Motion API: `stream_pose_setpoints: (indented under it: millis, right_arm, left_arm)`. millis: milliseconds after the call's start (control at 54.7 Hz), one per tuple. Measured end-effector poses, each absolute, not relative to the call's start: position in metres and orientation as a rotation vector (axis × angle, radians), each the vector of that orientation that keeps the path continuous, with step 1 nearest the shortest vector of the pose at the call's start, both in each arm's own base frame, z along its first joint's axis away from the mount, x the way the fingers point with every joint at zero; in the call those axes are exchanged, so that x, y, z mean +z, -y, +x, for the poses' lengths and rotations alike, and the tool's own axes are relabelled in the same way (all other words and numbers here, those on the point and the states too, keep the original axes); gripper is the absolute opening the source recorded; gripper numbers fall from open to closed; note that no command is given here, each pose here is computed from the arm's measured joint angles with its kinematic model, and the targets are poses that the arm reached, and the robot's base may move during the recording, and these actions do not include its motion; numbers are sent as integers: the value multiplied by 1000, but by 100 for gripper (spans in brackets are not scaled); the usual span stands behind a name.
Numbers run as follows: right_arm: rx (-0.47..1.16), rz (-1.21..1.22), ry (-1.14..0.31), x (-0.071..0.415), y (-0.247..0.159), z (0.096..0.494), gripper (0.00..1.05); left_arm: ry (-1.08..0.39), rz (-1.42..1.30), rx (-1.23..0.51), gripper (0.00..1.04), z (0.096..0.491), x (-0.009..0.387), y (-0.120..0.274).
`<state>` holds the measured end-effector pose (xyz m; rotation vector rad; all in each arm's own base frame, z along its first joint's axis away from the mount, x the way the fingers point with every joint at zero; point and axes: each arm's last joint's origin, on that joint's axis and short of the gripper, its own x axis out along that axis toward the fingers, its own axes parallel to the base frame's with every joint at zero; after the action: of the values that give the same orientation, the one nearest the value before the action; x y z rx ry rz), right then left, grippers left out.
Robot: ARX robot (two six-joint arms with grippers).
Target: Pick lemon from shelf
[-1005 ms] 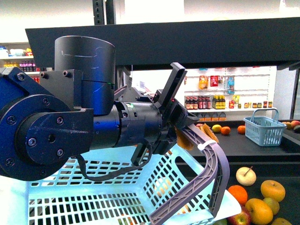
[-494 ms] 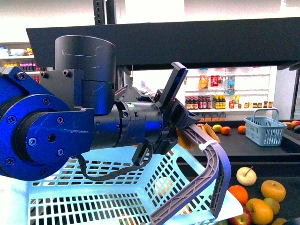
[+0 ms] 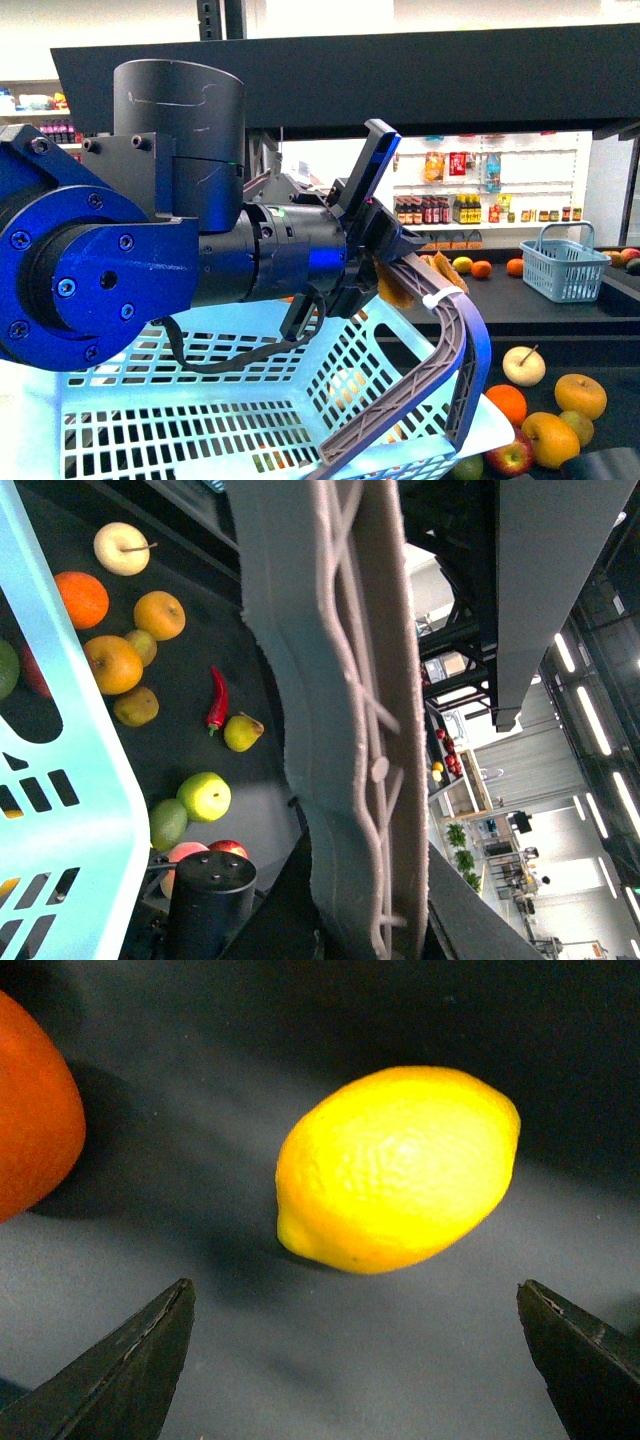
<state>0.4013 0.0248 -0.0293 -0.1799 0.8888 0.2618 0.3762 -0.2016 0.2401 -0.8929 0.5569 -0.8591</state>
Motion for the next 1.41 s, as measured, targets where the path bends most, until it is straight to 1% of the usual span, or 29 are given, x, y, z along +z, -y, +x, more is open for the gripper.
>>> stream_pose_setpoints:
  millis: [329, 731, 859, 1243, 1334, 1408]
  right_arm:
    - [323, -216, -854, -49, -27, 413, 97]
    - [356, -293, -747, -63, -31, 431, 97]
    - [363, -313, -780, -70, -31, 433, 97]
    - [365, -324, -798, -85, -35, 430, 97]
    - [353, -327, -794, -85, -35, 431, 87]
    - [338, -332, -783, -84, -34, 432, 77]
  left_arm:
    - [-557, -893, -860, 11, 376, 240, 202]
    - [-557, -893, -861, 11, 376, 240, 202]
    - [-557, -893, -860, 11, 376, 240, 202]
    - [-557, -893, -861, 11, 376, 240, 202]
    - [-557, -893, -860, 11, 376, 240, 202]
    - [-557, -893, -860, 11, 376, 240, 202]
